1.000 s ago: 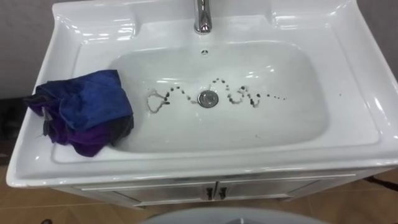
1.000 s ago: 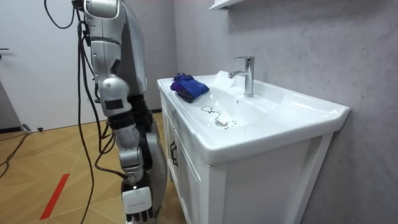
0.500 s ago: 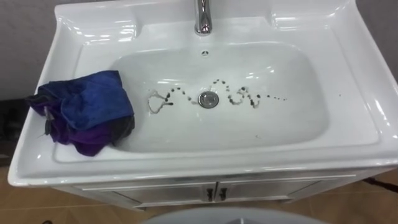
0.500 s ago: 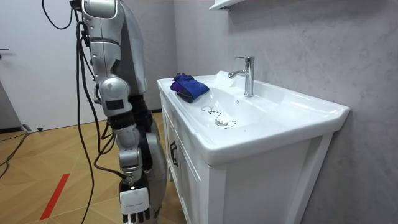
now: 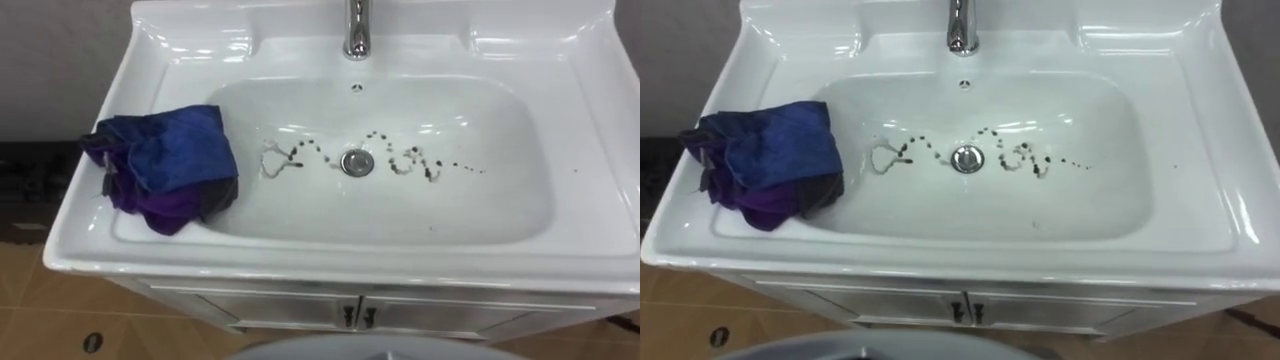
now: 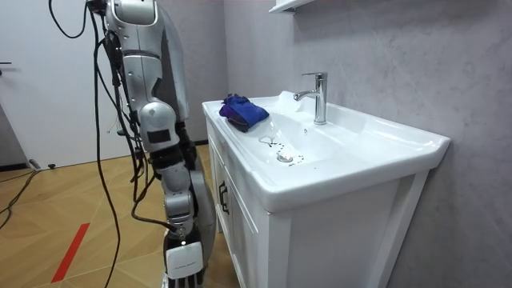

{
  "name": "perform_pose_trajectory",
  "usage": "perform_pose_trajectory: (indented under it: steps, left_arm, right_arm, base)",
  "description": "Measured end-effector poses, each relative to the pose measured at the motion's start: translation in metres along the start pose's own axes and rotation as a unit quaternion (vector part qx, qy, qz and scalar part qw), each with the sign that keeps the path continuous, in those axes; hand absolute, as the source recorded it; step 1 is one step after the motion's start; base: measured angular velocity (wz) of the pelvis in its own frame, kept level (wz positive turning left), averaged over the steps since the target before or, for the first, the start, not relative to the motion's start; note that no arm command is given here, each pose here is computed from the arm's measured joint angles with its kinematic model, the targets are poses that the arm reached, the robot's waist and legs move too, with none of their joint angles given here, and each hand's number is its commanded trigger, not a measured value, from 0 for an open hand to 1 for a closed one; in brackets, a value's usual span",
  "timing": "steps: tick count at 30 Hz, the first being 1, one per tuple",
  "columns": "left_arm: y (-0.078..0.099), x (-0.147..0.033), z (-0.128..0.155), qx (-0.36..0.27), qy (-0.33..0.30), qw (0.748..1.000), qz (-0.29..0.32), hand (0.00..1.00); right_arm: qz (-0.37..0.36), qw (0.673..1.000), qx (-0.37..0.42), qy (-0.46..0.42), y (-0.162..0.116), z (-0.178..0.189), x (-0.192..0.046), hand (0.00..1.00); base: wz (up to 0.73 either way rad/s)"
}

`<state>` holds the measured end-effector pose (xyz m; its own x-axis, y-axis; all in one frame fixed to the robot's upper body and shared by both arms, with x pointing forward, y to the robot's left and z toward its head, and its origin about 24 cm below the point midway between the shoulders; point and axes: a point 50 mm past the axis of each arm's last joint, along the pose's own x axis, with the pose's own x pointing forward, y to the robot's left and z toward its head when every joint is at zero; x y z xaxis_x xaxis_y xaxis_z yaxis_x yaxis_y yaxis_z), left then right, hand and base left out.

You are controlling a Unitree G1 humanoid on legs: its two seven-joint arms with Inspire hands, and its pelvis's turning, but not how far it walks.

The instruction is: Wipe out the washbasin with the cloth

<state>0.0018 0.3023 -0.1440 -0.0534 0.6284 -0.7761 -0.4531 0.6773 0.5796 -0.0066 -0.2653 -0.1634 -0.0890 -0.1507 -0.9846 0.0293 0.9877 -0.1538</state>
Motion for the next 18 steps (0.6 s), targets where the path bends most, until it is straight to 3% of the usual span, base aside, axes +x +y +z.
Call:
perform_pose_trajectory:
  steps: [3, 8, 13, 18]
  left_arm:
    - [0.012, -0.002, 0.029, -0.060, -0.058, 0.996, 0.037, 0.00]
    - [0.023, -0.013, 0.070, -0.110, -0.153, 0.977, 0.100, 0.00]
    - [0.036, -0.036, 0.114, -0.191, -0.254, 0.937, 0.143, 0.00]
    - [0.047, -0.055, 0.142, -0.226, -0.321, 0.905, 0.163, 0.00]
  right_arm:
    - [-0.002, 1.000, -0.003, -0.001, -0.001, 0.000, 0.000, 0.00]
    - [-0.012, 1.000, -0.012, -0.007, -0.007, 0.001, -0.001, 0.00]
    - [-0.019, 1.000, -0.012, -0.014, -0.008, -0.005, -0.001, 0.00]
    - [-0.020, 1.000, -0.011, -0.020, -0.009, -0.007, -0.001, 0.00]
  base:
    - [0.10]
    - [0.06]
    - [0.00]
    - [0.00]
